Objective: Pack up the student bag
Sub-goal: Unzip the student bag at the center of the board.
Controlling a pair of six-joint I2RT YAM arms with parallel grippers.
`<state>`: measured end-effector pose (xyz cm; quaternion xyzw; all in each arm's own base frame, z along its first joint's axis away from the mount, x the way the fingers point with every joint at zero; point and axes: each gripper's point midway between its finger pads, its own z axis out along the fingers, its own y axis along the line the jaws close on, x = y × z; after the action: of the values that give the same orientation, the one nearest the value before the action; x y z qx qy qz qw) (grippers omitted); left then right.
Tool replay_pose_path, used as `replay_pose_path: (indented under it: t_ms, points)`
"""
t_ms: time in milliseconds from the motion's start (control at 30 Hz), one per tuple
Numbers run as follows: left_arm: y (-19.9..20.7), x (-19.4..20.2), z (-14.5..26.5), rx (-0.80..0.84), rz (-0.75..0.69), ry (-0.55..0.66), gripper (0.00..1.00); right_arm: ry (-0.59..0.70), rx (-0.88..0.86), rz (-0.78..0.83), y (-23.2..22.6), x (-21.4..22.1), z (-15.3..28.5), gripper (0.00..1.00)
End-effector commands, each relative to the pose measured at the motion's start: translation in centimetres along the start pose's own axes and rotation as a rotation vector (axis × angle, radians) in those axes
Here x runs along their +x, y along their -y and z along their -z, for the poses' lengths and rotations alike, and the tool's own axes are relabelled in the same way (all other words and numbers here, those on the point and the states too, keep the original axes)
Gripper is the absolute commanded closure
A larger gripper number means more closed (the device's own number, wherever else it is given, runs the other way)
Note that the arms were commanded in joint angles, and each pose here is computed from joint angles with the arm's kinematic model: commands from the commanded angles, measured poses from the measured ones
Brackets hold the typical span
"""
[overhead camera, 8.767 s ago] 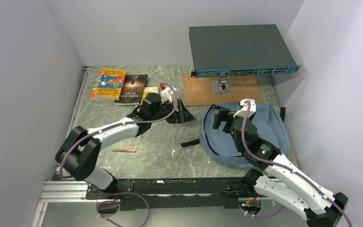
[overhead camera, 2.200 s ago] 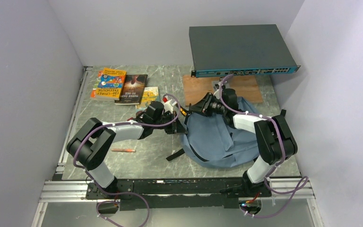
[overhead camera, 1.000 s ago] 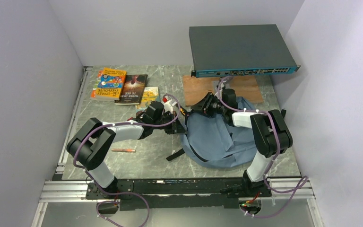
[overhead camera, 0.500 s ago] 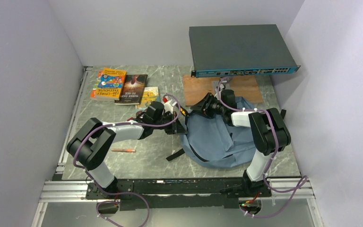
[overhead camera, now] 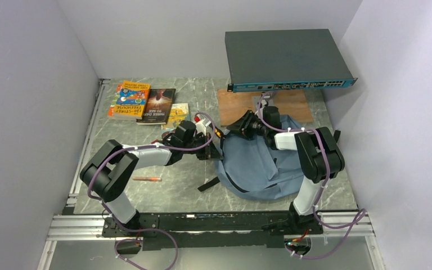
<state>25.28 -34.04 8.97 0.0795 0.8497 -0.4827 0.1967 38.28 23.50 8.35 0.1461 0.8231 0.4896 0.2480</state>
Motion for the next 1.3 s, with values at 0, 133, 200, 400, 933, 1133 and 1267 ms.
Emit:
replay_pose_path:
  t_ms: [0,133,200,400,933,1133,1267]
  points:
    - [0.8,0.0,-0.3,0.024,-0.026,-0.018,1.0,0.002,-0.173,-0.042,-3.2,-0.2,0.3,0.65]
    - [0.8,-0.1,-0.5,0.023,-0.026,-0.025,1.0,0.001,-0.21,-0.083,-3.3,0.0,0.3,0.76]
    - [1.0,-0.1,-0.5,0.03,-0.025,-0.025,1.0,-0.006,-0.21,-0.089,-3.1,0.1,0.1,0.84]
    - [1.1,-0.3,0.0,0.032,-0.041,-0.018,0.99,-0.03,-0.308,-0.018,-5.2,0.3,0.8,1.0]
    - [0.5,-9.3,2.4,0.086,0.092,0.166,0.24,-0.086,-0.373,0.162,-8.1,1.6,3.3,1.0]
    - [-0.2,-11.4,-0.7,0.108,0.18,0.119,0.29,-0.076,-0.373,0.195,-8.5,1.5,3.8,1.0]
    - [-0.6,-12.0,-2.7,0.156,0.211,0.094,0.28,-0.069,-0.375,0.216,-8.8,1.5,4.0,1.0]
